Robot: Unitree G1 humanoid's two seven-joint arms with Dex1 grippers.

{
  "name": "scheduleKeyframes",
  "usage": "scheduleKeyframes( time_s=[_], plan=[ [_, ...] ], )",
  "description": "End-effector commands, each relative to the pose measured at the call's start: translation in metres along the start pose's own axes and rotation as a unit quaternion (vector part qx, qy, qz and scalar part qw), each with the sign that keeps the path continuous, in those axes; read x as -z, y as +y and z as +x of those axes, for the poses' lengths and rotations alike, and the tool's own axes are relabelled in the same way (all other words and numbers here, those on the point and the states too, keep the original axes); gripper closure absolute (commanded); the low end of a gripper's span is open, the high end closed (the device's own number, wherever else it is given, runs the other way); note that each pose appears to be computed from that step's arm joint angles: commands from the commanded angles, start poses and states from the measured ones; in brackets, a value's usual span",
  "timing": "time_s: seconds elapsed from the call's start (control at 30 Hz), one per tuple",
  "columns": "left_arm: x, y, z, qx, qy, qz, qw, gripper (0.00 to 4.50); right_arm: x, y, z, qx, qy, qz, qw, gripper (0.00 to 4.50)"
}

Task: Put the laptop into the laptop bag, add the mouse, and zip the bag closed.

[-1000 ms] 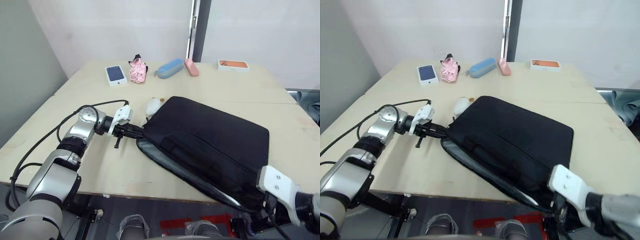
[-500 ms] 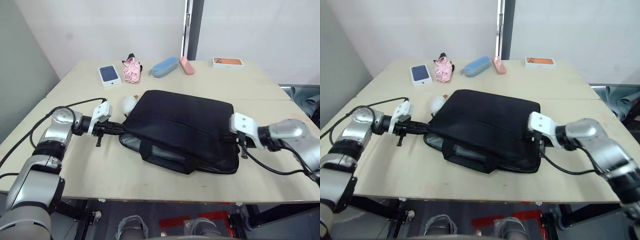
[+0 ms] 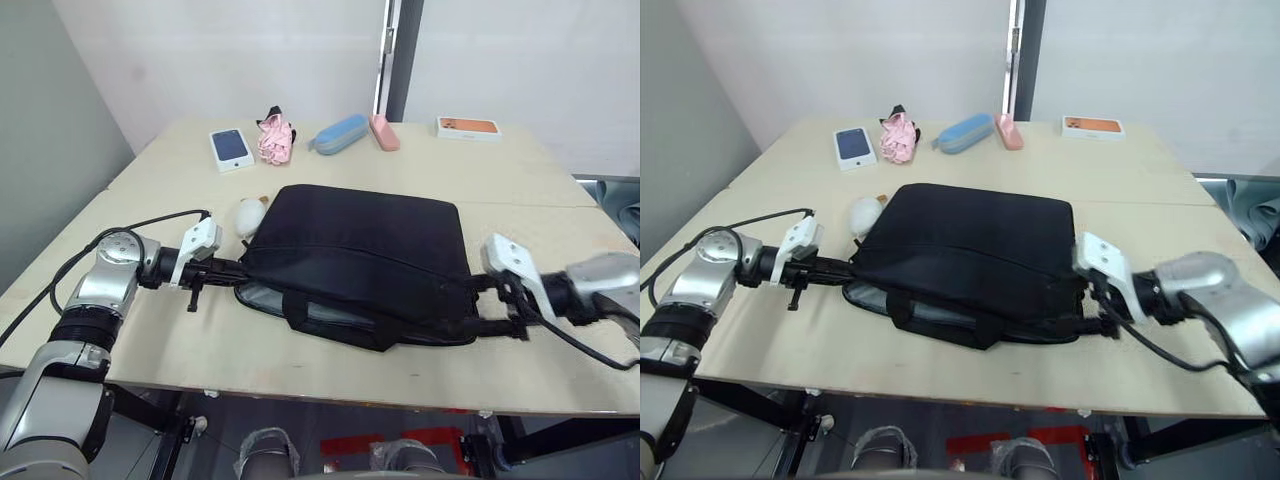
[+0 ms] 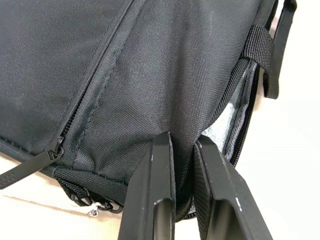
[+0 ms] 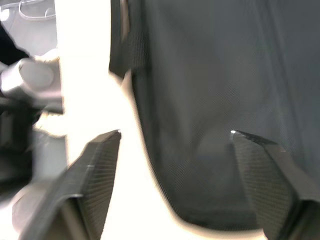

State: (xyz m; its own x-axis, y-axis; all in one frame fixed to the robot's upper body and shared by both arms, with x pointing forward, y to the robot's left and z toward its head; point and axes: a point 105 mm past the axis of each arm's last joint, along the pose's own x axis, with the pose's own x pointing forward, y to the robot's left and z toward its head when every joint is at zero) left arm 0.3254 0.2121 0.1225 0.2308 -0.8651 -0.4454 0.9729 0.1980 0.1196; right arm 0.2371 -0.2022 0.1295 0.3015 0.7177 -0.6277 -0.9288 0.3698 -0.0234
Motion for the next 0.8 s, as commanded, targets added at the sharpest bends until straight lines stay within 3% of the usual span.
scheduleKeyframes(
  time_s=[0.03,0.17,0.43,0.57,0.8],
  plan=[
    [-0.007,0.004,-0.001,0.0,-0.001,0.013,1.0,4.02,0.008,-0.012,-0.002,0.062,0.027,-0.043,0.997,0.93],
    [-0.008,0.006,0.0,0.003,-0.002,0.014,1.0,4.02,0.02,-0.024,0.008,0.102,0.043,-0.063,0.992,0.93],
    [-0.01,0.007,-0.003,-0.001,-0.003,0.019,1.0,4.02,0.019,-0.021,0.024,0.087,0.036,-0.087,0.992,0.93],
    [-0.009,0.005,-0.004,-0.002,-0.005,0.016,1.0,4.02,0.021,-0.018,0.027,0.061,0.04,-0.085,0.994,1.91],
    [0.002,-0.007,-0.016,0.008,0.022,-0.01,1.0,4.02,0.011,-0.029,0.023,0.049,0.048,-0.107,0.992,4.32]
  ],
)
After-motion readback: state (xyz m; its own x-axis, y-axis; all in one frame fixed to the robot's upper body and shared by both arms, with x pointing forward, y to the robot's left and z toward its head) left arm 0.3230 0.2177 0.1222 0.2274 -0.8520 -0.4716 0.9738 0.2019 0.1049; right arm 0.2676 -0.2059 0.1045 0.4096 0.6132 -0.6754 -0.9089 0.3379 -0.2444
